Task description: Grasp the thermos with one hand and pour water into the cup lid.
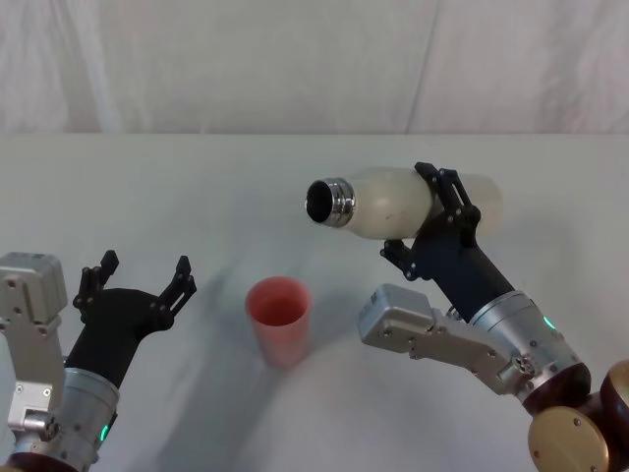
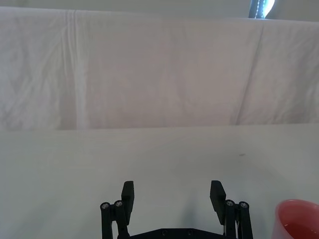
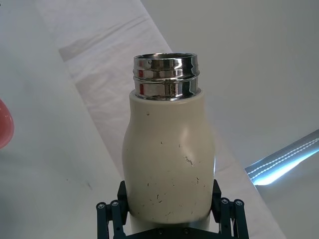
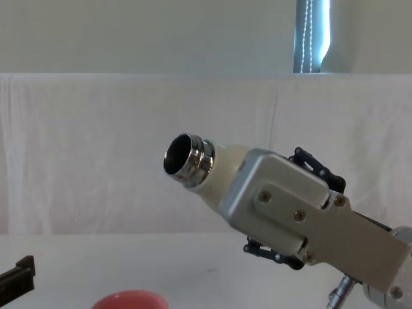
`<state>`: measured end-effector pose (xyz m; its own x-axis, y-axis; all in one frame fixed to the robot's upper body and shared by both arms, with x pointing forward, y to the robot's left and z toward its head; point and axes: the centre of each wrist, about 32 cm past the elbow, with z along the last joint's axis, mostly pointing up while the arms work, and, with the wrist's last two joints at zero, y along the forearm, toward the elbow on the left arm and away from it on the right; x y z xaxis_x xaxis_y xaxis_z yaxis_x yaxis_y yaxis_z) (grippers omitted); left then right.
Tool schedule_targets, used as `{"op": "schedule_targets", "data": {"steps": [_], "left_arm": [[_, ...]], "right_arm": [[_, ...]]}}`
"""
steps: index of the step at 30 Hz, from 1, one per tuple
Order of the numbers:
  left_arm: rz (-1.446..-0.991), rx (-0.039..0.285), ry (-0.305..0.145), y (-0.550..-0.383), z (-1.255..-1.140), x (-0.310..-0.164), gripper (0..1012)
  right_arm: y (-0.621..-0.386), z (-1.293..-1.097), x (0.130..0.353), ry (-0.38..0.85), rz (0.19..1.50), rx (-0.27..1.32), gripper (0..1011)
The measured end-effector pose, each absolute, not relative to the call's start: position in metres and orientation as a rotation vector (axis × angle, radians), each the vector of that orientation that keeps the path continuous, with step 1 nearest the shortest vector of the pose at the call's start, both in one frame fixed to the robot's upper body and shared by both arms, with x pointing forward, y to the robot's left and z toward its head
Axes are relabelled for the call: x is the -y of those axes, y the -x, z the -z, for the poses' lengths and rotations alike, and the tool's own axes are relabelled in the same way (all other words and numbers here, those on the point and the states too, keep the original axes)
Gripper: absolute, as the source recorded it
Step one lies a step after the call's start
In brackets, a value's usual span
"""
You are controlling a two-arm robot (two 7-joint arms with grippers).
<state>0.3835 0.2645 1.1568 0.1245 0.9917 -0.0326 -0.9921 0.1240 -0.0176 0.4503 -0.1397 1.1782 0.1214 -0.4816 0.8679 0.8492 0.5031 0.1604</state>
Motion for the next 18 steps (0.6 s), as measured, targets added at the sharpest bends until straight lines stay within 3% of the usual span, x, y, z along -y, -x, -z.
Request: {"op": "schedule_targets", "data": {"steps": [18], "left_arm": [[-1.446, -0.014, 0.038, -0.3835, -1.1568, -0.2645, 1001]], "right_arm": [[-0.4492, -1.183, 0.1426, 0.394, 1.021, 1.019, 958]]}}
